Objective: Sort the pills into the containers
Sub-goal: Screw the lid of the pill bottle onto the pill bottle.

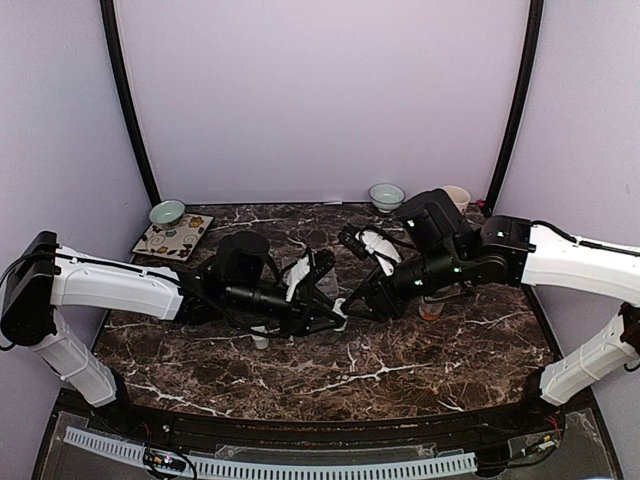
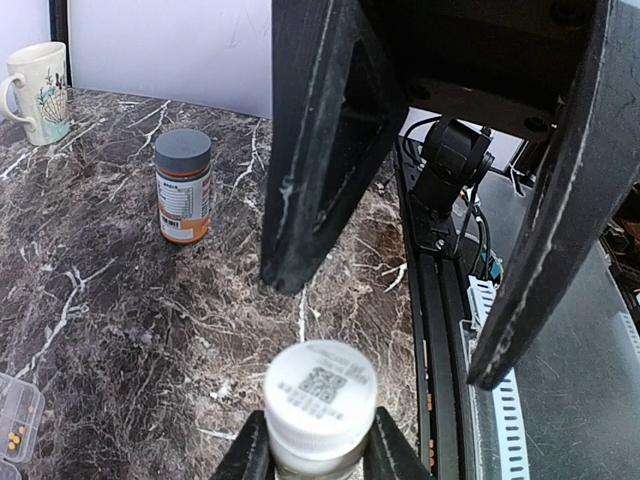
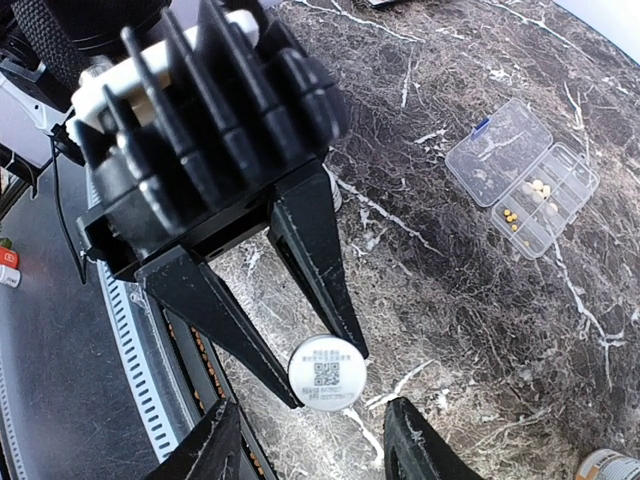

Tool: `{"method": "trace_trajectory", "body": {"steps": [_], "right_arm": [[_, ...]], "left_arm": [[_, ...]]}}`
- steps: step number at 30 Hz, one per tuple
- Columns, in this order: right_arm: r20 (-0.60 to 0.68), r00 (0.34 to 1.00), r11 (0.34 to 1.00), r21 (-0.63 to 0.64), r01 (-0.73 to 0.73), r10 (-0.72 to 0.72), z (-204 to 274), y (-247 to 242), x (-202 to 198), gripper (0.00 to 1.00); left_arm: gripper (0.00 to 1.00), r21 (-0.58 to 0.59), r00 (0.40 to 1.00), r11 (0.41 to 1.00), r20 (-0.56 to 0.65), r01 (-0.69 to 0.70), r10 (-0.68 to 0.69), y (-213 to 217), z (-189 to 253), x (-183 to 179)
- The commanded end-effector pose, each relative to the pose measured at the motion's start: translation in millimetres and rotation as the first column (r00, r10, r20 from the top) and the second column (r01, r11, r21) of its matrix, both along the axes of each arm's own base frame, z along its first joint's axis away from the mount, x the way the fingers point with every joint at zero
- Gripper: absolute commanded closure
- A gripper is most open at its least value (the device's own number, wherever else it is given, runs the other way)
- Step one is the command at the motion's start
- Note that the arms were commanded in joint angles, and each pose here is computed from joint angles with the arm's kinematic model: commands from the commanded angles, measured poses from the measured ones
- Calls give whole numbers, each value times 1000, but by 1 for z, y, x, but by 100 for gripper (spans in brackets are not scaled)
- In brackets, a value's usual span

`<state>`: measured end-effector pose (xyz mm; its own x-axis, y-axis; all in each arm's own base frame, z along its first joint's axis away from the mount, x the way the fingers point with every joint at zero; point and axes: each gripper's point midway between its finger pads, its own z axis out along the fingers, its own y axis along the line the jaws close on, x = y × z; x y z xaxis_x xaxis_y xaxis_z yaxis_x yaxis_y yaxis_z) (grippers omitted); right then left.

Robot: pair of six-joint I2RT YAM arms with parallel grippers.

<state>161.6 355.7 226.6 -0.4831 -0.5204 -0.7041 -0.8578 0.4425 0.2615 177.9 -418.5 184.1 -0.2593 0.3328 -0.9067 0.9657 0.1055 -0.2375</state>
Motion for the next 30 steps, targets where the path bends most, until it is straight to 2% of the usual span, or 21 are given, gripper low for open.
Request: {"method": "trace_trajectory", "body": {"steps": [1, 30], "right_arm": [[23, 1000, 998, 62, -20, 19, 16, 11, 2, 50], [-21, 1000, 998, 69, -15, 17, 1, 14, 12, 51]], "left_arm": [[92, -40, 999, 999, 37, 27, -25, 1, 26, -5], [93, -57, 998, 997, 53, 47, -44, 0, 37, -7]]}}
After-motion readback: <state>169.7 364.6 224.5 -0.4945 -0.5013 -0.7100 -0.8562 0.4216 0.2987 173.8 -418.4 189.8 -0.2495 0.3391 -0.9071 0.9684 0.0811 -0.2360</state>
